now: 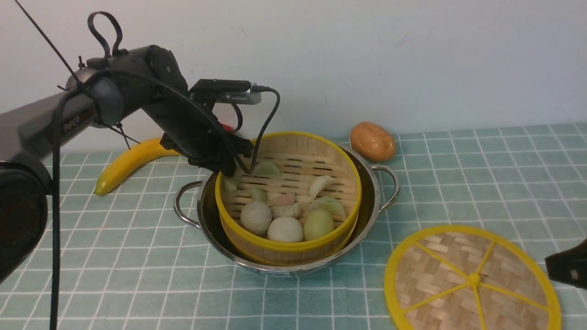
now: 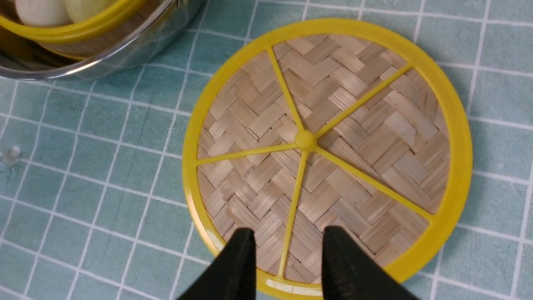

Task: Place the steamer in the pot on the blue tablecloth, and put the lid on the steamer.
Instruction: 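Place the bamboo steamer basket with dumplings into the steel pot with the left gripper, then move the gripper down to the bamboo steamer lid and grasp its center knob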

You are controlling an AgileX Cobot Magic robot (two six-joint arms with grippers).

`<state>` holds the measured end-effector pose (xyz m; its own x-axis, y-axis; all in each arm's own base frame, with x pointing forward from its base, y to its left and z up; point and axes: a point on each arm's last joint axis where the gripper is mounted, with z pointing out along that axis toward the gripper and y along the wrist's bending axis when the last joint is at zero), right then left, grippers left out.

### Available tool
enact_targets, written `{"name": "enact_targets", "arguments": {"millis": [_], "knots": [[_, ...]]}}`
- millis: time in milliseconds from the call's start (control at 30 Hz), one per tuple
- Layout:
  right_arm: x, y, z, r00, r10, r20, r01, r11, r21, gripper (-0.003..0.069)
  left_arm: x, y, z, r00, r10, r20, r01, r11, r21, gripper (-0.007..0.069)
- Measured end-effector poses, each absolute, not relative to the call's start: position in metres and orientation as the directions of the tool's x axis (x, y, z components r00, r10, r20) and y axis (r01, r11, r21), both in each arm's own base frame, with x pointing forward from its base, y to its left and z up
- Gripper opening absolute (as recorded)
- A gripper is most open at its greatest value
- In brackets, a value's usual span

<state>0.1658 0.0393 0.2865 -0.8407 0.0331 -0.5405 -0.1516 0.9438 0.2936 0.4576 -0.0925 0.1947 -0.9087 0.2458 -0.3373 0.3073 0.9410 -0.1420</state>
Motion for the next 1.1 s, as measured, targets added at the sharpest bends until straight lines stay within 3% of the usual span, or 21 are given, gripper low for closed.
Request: {"name": "enact_targets", "arguments": {"millis": [133, 233, 400, 533, 633, 667, 700, 733, 833, 867, 900, 967, 1000, 1100], "knots": [[0.166, 0.040, 0.287, -0.841, 0.035, -0.539, -0.151, 0.943, 0.296, 0.0242, 0.457, -0.093, 0.192, -0.914, 0.246, -0.323, 0.306, 0.940, -0.149, 0.0092], [0.165, 0.040, 0.286, -0.846, 0.031, -0.532, -0.153, 0.943, 0.297, 0.0242, 0.457, -0.093, 0.192, -0.918, 0.237, -0.318, 0.299, 0.940, -0.162, 0.0158], [0.163, 0.041, 0.286, -0.856, 0.033, -0.516, -0.152, 0.938, 0.312, 0.0242, 0.456, -0.093, 0.204, -0.924, 0.248, -0.290, 0.303, 0.939, -0.163, 0.0410], [0.164, 0.043, 0.287, -0.854, 0.056, -0.517, -0.148, 0.927, 0.345, 0.0242, 0.455, -0.091, 0.247, -0.908, 0.279, -0.314, 0.332, 0.934, -0.131, 0.0554], [0.168, 0.046, 0.289, -0.836, 0.064, -0.545, -0.172, 0.913, 0.371, 0.0242, 0.451, -0.088, 0.308, -0.848, 0.287, -0.445, 0.354, 0.932, -0.074, 0.0601], [0.171, 0.049, 0.289, -0.826, 0.055, -0.561, -0.197, 0.905, 0.378, 0.0242, 0.443, -0.086, 0.337, -0.812, 0.287, -0.508, 0.358, 0.933, -0.045, 0.0599], [0.172, 0.051, 0.289, -0.826, 0.056, -0.561, -0.201, 0.900, 0.386, 0.0242, 0.442, -0.085, 0.342, -0.807, 0.287, -0.517, 0.358, 0.933, -0.041, 0.0598], [0.177, 0.057, 0.289, -0.818, 0.033, -0.574, -0.247, 0.881, 0.403, 0.0242, 0.426, -0.081, 0.379, -0.757, 0.284, -0.588, 0.358, 0.934, -0.009, 0.0568], [0.183, 0.074, 0.287, -0.824, -0.015, -0.566, -0.318, 0.839, 0.442, 0.0242, 0.399, -0.076, 0.419, -0.699, 0.280, -0.658, 0.352, 0.936, 0.025, 0.0497], [0.186, 0.083, 0.286, -0.826, -0.055, -0.561, -0.359, 0.818, 0.449, 0.0242, 0.383, -0.072, 0.438, -0.671, 0.275, -0.689, 0.343, 0.938, 0.041, 0.0442], [0.186, 0.083, 0.286, -0.826, -0.055, -0.561, -0.359, 0.818, 0.449, 0.0242, 0.380, -0.072, 0.441, -0.665, 0.275, -0.694, 0.342, 0.939, 0.044, 0.0432], [0.195, 0.104, 0.284, -0.820, -0.165, -0.548, -0.442, 0.792, 0.422, 0.0242, 0.333, -0.063, 0.479, -0.604, 0.267, -0.751, 0.331, 0.941, 0.068, 0.0250], [0.197, 0.106, 0.284, -0.819, -0.181, -0.544, -0.447, 0.795, 0.409, 0.0242, 0.325, -0.062, 0.484, -0.592, 0.265, -0.761, 0.330, 0.941, 0.071, 0.0223], [0.211, 0.112, 0.280, -0.838, -0.230, -0.494, -0.423, 0.846, 0.324, 0.0242, 0.268, -0.052, 0.508, -0.539, 0.262, -0.800, 0.323, 0.942, 0.091, 0.0030]]}}
